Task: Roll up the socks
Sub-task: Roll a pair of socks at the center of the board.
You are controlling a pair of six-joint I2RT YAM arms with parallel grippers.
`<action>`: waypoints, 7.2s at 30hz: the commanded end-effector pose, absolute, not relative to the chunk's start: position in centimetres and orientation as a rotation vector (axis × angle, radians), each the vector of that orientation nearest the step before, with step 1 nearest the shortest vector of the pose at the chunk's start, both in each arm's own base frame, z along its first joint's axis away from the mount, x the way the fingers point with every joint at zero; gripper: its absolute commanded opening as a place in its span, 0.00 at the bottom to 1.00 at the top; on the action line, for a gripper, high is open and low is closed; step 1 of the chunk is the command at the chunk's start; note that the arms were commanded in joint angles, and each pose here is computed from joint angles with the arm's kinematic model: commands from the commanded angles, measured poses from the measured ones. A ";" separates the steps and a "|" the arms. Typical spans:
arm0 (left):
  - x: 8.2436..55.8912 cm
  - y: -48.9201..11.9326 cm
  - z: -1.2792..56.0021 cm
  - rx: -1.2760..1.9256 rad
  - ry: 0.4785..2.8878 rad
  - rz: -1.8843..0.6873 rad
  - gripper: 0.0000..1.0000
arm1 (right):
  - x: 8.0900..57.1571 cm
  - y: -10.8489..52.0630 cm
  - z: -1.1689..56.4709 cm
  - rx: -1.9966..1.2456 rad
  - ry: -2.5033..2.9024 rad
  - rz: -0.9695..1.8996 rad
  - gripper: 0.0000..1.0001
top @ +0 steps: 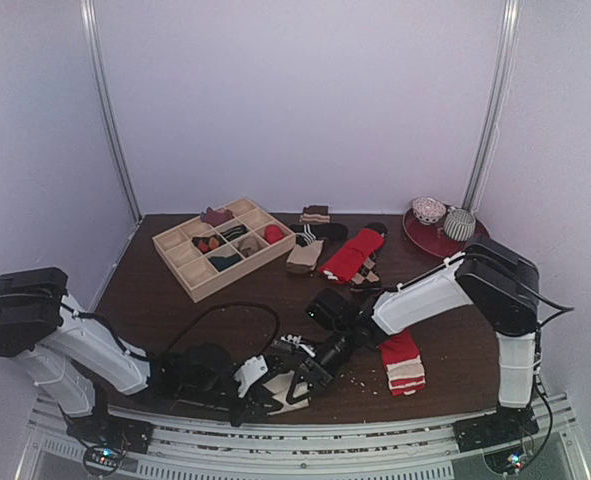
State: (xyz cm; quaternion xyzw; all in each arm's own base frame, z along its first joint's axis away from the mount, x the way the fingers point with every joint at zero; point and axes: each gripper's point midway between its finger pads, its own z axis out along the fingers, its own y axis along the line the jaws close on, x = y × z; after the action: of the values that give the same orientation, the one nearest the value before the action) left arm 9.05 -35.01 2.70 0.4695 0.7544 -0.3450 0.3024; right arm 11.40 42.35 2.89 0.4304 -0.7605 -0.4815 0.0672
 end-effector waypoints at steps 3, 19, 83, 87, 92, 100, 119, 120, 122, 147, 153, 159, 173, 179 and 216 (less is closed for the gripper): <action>7.3 -30.1 -5.3 1.185 2.493 -0.776 0.00 | 15.9 40.5 3.2 1.522 -2.671 -1.272 0.44; 7.0 -29.3 -6.4 1.168 2.632 -0.791 0.00 | 12.3 38.5 10.8 2.562 -2.494 -1.658 0.63; 10.4 -34.7 8.4 1.203 1.786 -0.802 0.50 | 9.3 32.3 -7.1 1.003 -2.504 -0.854 0.25; 9.9 -35.4 7.6 1.253 1.784 -0.811 0.51 | 9.5 32.3 -7.3 0.991 -2.510 -0.838 0.25; 9.8 -34.8 5.5 1.267 1.851 -0.784 0.49 | 9.7 32.6 -7.4 0.999 -2.512 -0.840 0.25; 10.0 -34.2 3.4 1.263 1.937 -0.736 0.14 | 9.9 33.1 -7.3 1.008 -2.508 -0.861 0.26; 8.0 -28.3 -4.4 1.043 2.621 -0.668 0.00 | 15.6 39.3 6.7 2.125 -2.616 -1.445 0.54; 8.0 -27.9 -4.4 1.020 2.642 -0.674 0.00 | 15.0 39.1 7.1 2.275 -2.581 -1.430 0.56; 8.1 -27.2 -4.5 0.990 2.669 -0.683 0.00 | 13.7 38.9 7.4 2.560 -2.502 -1.353 0.60; 8.1 -27.1 -5.2 1.058 2.684 -0.697 0.00 | 11.7 41.0 3.6 2.929 -2.260 -1.004 0.64; 7.9 -26.9 -5.4 1.072 2.691 -0.691 0.00 | 11.8 40.0 0.5 2.787 -2.325 -0.912 0.62; 8.7 -27.7 -4.4 1.107 2.622 -0.681 0.00 | 12.2 39.5 -1.6 2.610 -2.403 -0.828 0.33; 14.0 -30.5 8.8 1.052 2.015 -0.699 0.56 | 10.9 36.4 -4.7 1.788 -2.515 -0.773 0.27; 12.9 -31.0 10.5 1.047 1.809 -0.822 0.58 | 11.3 35.6 -6.0 1.577 -2.531 -0.747 0.27; 12.0 -31.1 -3.5 1.026 2.439 -0.736 0.00 | 16.0 39.9 3.5 1.977 -2.776 -1.214 0.50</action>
State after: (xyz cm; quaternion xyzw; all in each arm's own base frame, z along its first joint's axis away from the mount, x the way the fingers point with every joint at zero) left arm 14.17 -35.39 3.43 0.3930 0.7909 -0.3285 0.3348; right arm 15.76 41.82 3.33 0.5192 -0.7561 -0.3644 -0.1611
